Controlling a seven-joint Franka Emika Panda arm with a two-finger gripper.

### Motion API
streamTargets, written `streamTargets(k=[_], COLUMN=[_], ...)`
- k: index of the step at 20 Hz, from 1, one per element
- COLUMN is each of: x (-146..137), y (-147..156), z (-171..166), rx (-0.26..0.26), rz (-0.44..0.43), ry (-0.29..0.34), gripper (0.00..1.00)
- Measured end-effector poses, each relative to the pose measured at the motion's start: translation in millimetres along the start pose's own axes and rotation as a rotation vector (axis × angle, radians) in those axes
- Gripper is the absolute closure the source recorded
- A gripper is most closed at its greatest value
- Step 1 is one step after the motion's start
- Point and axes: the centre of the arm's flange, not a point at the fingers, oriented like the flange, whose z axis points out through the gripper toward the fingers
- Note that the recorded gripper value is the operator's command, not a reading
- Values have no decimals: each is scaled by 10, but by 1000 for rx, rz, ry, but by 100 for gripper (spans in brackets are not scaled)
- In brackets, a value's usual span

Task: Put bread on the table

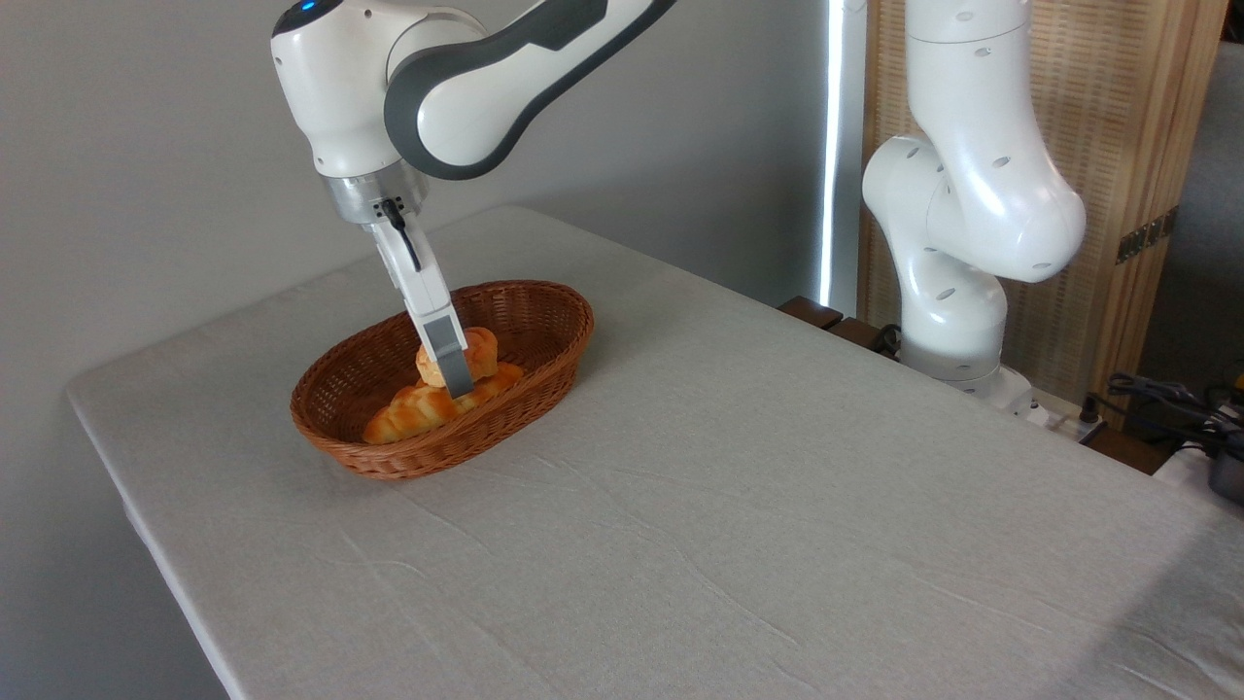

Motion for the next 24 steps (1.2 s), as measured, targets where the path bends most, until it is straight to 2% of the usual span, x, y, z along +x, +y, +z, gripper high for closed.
streamTargets(k=[1,3,12,18,20,24], x=[0,1,8,-82,-158,-494], y=[-2,-1,1,2,-26,-271], z=[0,-2,-43,-365,-507,-746], rx=[3,6,11,54,71,84], rz=[1,3,4,-9,-25,-100], ry=[-2,-3,3,43,61,67], gripper=[49,51,51,48,47,44])
